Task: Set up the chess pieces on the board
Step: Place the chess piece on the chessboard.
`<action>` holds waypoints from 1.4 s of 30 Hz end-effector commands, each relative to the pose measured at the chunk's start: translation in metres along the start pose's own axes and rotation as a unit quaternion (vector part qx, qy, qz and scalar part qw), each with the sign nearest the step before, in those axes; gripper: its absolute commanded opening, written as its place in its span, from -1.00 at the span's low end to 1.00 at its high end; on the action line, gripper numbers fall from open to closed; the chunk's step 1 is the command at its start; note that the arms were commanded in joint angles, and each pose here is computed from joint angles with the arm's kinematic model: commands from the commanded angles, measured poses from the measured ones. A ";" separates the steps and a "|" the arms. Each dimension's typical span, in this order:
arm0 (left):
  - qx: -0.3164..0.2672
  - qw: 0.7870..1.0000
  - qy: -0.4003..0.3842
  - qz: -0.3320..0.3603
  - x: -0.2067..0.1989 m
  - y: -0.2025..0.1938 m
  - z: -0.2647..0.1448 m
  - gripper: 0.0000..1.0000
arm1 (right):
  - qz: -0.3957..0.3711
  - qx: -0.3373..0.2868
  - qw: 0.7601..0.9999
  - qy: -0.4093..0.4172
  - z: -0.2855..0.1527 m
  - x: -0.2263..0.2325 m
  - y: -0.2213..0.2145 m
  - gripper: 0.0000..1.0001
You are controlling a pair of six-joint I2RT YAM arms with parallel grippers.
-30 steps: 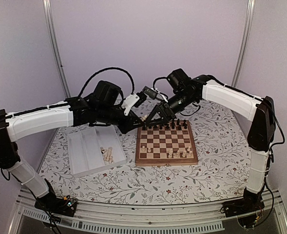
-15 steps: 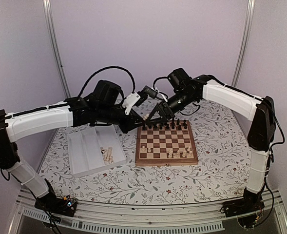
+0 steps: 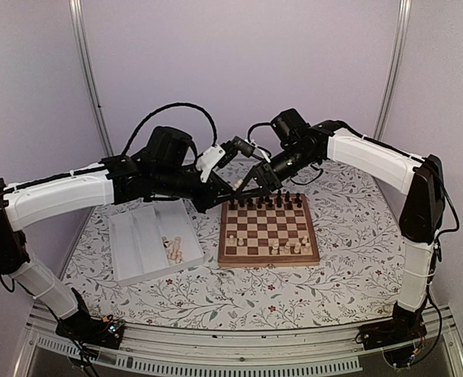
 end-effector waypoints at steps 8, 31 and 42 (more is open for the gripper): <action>0.004 1.000 -0.026 0.006 -0.013 -0.004 0.006 -0.91 | -0.025 -0.032 0.999 0.015 -0.026 0.015 0.012 -0.18; 0.008 1.000 -0.027 0.005 -0.014 -0.004 0.017 -0.90 | -0.024 -0.027 0.998 0.060 -0.023 0.023 0.003 -0.77; 0.036 0.999 0.011 0.013 -0.004 -0.015 0.011 -0.29 | -0.053 -0.024 0.998 -0.036 -0.031 0.008 0.002 -0.85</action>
Point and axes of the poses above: each gripper's point midway between its finger pads, its own z axis out along the fingers, its own x axis along the line the jaws close on, y = z × x, the point moved 3 cm from there along -z, back along the fingers, and after that the axes turned 9 degrees about z, right-handed, at the moved point
